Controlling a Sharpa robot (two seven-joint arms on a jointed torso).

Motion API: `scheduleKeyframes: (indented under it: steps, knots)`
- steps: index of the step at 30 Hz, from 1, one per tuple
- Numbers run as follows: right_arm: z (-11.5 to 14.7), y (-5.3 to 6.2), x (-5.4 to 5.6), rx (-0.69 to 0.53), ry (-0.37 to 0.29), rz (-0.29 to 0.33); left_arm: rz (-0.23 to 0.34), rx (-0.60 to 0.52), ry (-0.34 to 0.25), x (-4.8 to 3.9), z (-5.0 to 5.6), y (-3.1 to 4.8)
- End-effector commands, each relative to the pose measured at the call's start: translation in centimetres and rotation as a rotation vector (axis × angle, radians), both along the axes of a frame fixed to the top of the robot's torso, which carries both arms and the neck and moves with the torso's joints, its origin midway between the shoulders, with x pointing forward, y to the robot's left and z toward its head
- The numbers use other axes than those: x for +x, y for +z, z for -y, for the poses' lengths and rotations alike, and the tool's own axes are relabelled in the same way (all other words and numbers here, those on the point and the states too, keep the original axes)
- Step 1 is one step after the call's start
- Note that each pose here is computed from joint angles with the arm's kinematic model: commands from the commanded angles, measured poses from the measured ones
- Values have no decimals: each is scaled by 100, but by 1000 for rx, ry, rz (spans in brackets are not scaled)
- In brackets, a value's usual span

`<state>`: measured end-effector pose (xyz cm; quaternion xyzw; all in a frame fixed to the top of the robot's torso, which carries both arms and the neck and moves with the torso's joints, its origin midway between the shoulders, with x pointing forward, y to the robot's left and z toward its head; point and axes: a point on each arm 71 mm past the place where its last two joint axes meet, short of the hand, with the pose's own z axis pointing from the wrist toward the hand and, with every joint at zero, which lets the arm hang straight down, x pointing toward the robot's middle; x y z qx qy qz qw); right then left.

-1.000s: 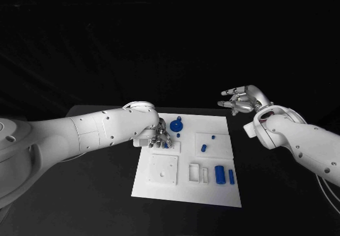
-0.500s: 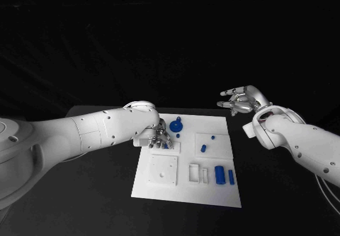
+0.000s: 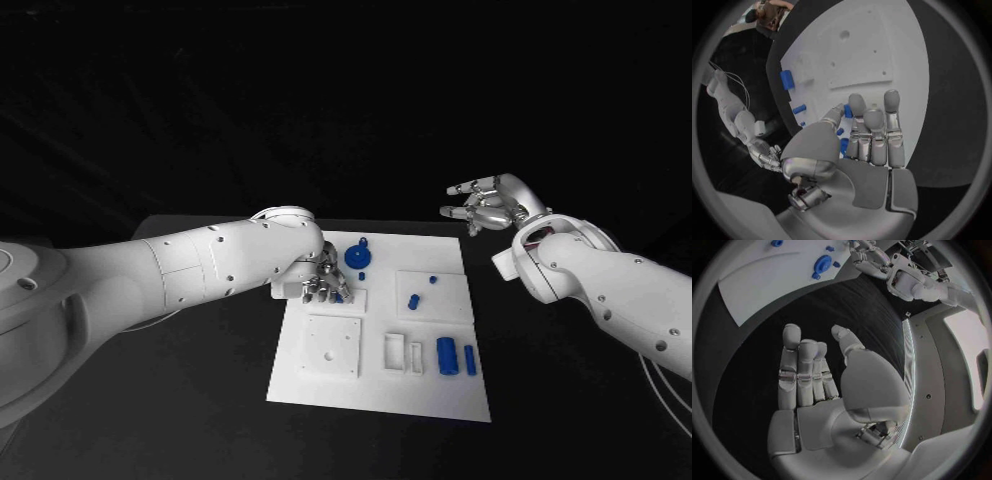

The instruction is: Assemble the parts on the task board

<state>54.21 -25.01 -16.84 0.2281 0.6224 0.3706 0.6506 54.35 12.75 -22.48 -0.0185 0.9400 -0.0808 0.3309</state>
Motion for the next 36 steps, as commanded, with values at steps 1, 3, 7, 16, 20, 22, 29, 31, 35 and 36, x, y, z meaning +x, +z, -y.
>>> scheduleKeyframes:
  steps: [1,3,7,16,20,22,29,31,35,36]
  knots:
    - [-12,-2,0,-7,13,-4,-17,-26,-17,-35,66,-40]
    - [-12,-2,0,-7,14,-5,-14,-21,-16,-29,60,-40]
    - [-12,-2,-1,-8,15,-5,-11,-14,-14,-19,45,-40]
    - [5,-2,-3,-11,13,-6,-3,-13,-3,-3,-7,-37]
    - [9,-2,-3,-11,12,-5,4,-21,-1,0,-16,-34]
    - [10,-2,-2,-11,12,-6,5,-25,-2,-2,-21,-34]
    - [16,-4,-1,-12,11,-6,14,-35,8,-1,-65,-29]
    - [19,-4,-1,-12,10,-6,15,-36,12,-1,-80,-29]
    - [24,-5,-1,-13,9,-6,18,-38,18,-1,-106,-27]
    - [26,-5,-1,-13,9,-6,19,-39,20,0,-114,-26]
